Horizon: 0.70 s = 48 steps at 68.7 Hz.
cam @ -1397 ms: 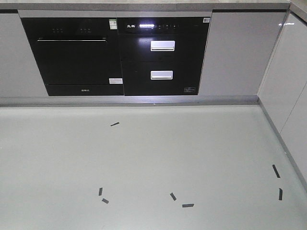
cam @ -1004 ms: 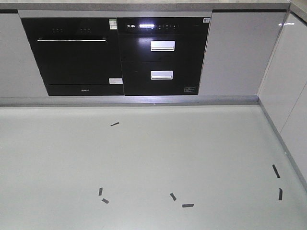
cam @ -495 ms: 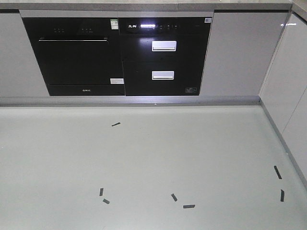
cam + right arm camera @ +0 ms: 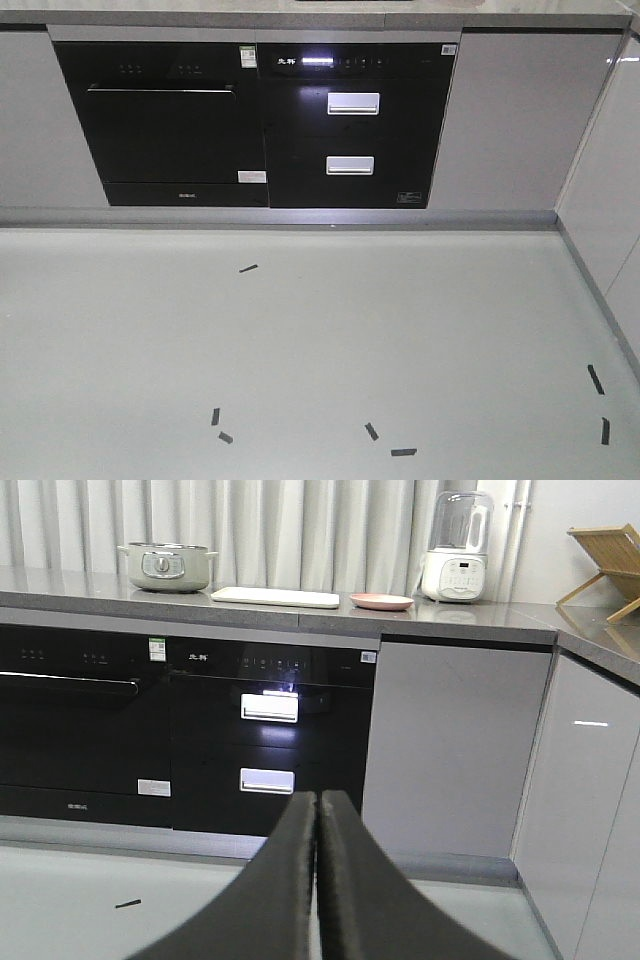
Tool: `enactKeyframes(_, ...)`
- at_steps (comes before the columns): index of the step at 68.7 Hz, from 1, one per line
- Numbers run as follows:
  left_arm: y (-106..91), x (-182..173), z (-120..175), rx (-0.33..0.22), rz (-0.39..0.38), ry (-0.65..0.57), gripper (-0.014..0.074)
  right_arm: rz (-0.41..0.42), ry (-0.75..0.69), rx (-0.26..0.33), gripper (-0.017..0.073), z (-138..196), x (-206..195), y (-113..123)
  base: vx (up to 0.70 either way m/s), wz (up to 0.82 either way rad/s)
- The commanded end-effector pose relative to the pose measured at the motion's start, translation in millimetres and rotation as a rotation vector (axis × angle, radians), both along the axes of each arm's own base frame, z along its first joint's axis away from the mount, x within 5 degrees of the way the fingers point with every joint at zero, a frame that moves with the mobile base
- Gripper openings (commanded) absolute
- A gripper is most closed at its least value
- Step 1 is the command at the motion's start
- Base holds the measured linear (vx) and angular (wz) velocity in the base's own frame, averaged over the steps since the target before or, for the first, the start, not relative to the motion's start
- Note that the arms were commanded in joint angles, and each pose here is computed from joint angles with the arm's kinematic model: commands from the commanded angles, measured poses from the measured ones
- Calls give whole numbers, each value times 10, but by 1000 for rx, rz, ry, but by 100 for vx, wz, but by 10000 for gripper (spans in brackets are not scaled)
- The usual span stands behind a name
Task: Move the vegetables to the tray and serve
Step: 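Drive the base forward to the counter with both arms stowed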
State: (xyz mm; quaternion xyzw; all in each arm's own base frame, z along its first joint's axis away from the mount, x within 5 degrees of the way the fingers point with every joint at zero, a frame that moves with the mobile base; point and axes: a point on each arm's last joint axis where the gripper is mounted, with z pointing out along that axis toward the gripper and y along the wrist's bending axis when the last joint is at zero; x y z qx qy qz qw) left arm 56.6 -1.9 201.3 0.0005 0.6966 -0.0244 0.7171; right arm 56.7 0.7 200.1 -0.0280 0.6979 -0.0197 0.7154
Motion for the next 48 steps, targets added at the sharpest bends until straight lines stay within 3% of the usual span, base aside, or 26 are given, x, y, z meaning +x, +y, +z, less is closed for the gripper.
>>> enactKeyframes(1,-3,-3,-19,-14,-4,-60,-6,-4,-67,-17,-6,21,-1,-1,16,0)
enactKeyframes(48,-3,-3,-19,-14,-4,-60,-6,-4,-67,-17,-6,21,-1,-1,22,0)
